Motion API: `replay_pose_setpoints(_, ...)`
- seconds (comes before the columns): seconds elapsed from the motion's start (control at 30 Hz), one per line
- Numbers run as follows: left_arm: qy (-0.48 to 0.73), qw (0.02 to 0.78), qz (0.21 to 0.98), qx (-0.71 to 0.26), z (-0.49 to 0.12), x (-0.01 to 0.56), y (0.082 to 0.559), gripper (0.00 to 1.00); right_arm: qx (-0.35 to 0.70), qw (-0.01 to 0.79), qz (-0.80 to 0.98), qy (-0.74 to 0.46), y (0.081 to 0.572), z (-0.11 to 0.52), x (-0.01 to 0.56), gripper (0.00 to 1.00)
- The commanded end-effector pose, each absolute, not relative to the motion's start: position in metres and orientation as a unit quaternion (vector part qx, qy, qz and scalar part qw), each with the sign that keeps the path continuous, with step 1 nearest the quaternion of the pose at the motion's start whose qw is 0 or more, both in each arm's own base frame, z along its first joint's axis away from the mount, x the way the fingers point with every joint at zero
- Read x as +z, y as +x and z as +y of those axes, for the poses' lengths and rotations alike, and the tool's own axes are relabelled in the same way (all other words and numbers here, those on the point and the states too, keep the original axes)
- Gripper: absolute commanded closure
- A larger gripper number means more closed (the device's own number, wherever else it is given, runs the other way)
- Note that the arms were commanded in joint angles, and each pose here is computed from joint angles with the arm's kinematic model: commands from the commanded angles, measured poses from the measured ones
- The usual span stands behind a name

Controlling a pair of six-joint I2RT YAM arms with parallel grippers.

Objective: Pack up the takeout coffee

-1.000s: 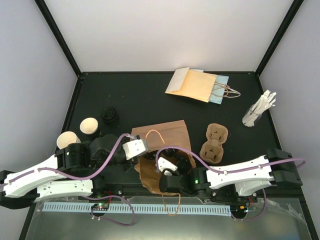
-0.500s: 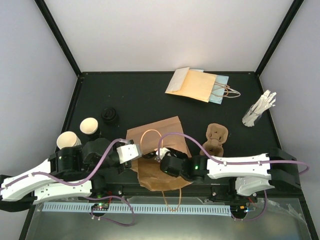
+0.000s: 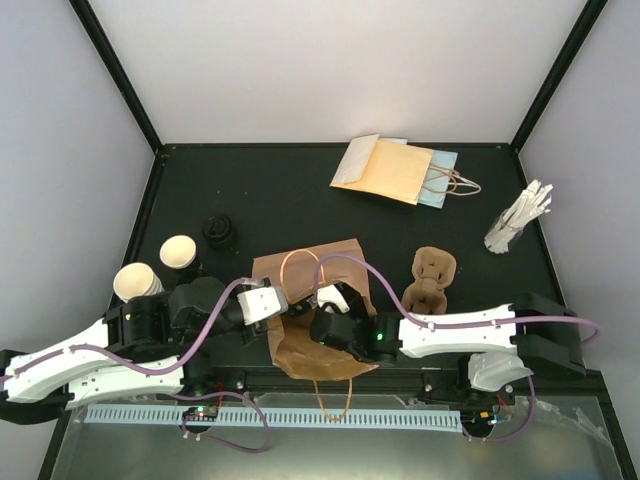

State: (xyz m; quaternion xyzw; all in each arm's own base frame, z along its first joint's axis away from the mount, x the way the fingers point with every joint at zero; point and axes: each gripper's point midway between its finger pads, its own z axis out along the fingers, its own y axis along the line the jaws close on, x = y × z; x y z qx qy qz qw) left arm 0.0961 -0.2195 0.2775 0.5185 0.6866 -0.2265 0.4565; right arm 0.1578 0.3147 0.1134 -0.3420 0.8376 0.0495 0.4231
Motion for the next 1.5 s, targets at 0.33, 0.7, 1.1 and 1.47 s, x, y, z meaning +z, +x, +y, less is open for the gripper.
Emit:
replay_pose_setpoints(0.33, 0.526, 0.480, 0.650, -0.265, -0.235, 0.295, 0.089, 0.98, 0.096, 0.427, 0.874, -0.211, 0.169, 0.311, 0.098, 0.31)
replay_pose_setpoints(0.7, 0.535, 0.467, 0.648, -0.276, -0.240, 0.291, 0.085, 0.98, 0.145, 0.441, 0.865, -0.190, 0.180, 0.306, 0.105, 0.37)
replay_pose_setpoints(1.1, 0.547, 0.457, 0.639, -0.289, -0.249, 0.289, 0.080, 0.98, 0.168, 0.468, 0.842, -0.207, 0.195, 0.313, 0.113, 0.38)
replay_pose_setpoints(1.47, 0.547, 0.459, 0.635, -0.295, -0.247, 0.292, 0.077, 0.99, 0.111, 0.445, 0.856, -0.239, 0.211, 0.311, 0.086, 0.34)
